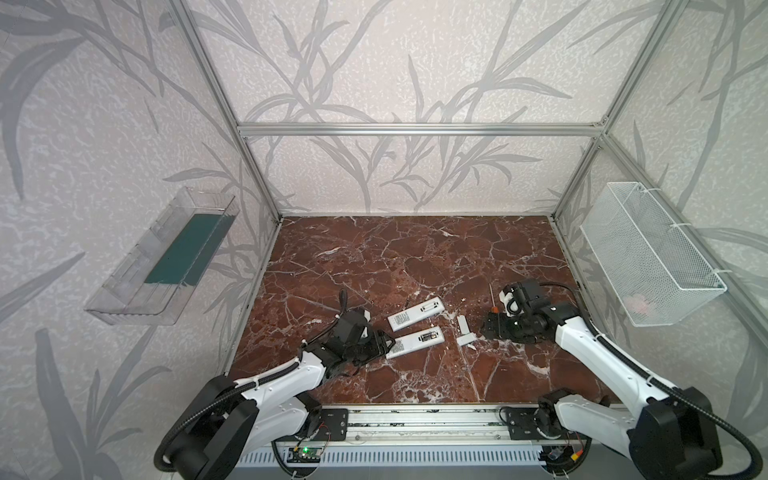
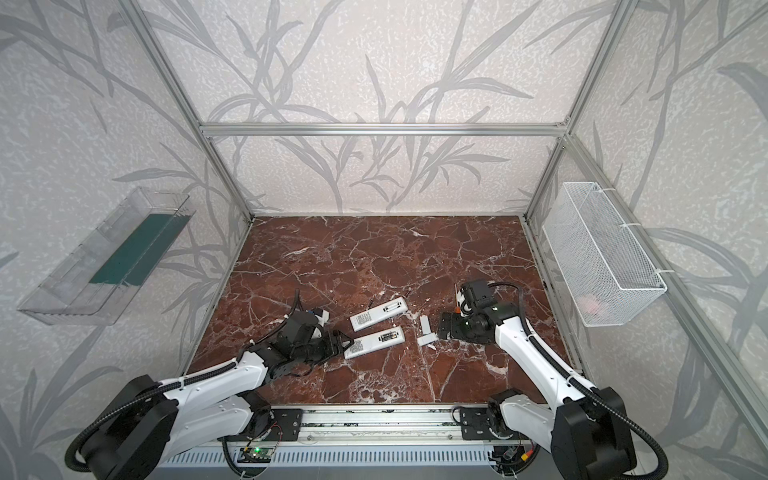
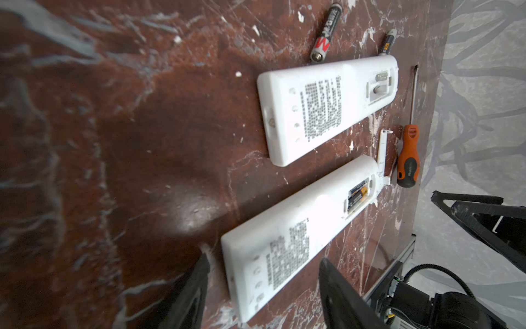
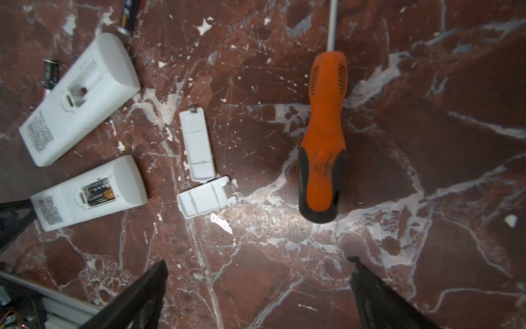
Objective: Unload the batteries from the remote control
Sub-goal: 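Move the right gripper down onto the orange-handled screwdriver and close on it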
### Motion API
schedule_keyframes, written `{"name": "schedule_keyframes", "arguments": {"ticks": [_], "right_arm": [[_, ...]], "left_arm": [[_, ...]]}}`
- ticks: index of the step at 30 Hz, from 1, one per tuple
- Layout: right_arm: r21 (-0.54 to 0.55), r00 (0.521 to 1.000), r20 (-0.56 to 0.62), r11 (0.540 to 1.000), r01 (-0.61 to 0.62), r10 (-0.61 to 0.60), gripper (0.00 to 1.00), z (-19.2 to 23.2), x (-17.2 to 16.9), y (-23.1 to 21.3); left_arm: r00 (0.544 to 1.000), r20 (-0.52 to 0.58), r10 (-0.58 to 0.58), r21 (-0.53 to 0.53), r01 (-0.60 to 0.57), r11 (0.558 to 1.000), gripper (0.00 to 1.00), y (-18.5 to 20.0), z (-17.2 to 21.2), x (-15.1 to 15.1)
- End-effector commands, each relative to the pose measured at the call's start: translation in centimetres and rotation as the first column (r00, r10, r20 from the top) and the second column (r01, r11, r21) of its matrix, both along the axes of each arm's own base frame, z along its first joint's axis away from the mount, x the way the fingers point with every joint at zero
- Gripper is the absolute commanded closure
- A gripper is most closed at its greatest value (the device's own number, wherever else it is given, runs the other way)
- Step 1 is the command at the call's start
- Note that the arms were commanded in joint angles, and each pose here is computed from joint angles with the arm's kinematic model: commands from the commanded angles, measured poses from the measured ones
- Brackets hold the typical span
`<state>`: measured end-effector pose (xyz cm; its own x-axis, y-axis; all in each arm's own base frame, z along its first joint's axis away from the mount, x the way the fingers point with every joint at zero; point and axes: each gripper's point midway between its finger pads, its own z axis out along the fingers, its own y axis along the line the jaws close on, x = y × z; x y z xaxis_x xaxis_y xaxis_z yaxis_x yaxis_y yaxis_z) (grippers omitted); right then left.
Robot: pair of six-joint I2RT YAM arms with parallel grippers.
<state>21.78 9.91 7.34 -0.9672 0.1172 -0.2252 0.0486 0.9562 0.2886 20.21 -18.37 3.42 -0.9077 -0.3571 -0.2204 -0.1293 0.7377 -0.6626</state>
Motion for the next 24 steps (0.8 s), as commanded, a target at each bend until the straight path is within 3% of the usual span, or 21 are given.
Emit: {"name": "schedule_keyframes", "arguments": {"ticks": [1, 11, 24], "right_arm": [[-0.064, 1.000, -0.019, 0.998, -0.002, 0.000, 0.04, -0.4, 0.5, -0.9], [-0.135, 0.999, -0.039, 0.991, -0.006, 0.000, 0.26, -2.1, 2.8, -1.3], [-0.210, 0.995, -0.097, 0.977, -0.042, 0.022, 0.44, -4.3, 3.7, -1.9]], "left_arm": [[0.996, -0.076, 0.036, 0.131, -0.026, 0.991, 0.33, 3.1, -2.3, -1.8], [0.998, 0.069, 0.007, 0.066, -0.012, 0.998, 0.25, 2.9, 2.8, -0.3], [0.996, 0.090, -0.002, 0.035, -0.001, 0.999, 0.24, 2.6, 4.0, 0.1]]}}
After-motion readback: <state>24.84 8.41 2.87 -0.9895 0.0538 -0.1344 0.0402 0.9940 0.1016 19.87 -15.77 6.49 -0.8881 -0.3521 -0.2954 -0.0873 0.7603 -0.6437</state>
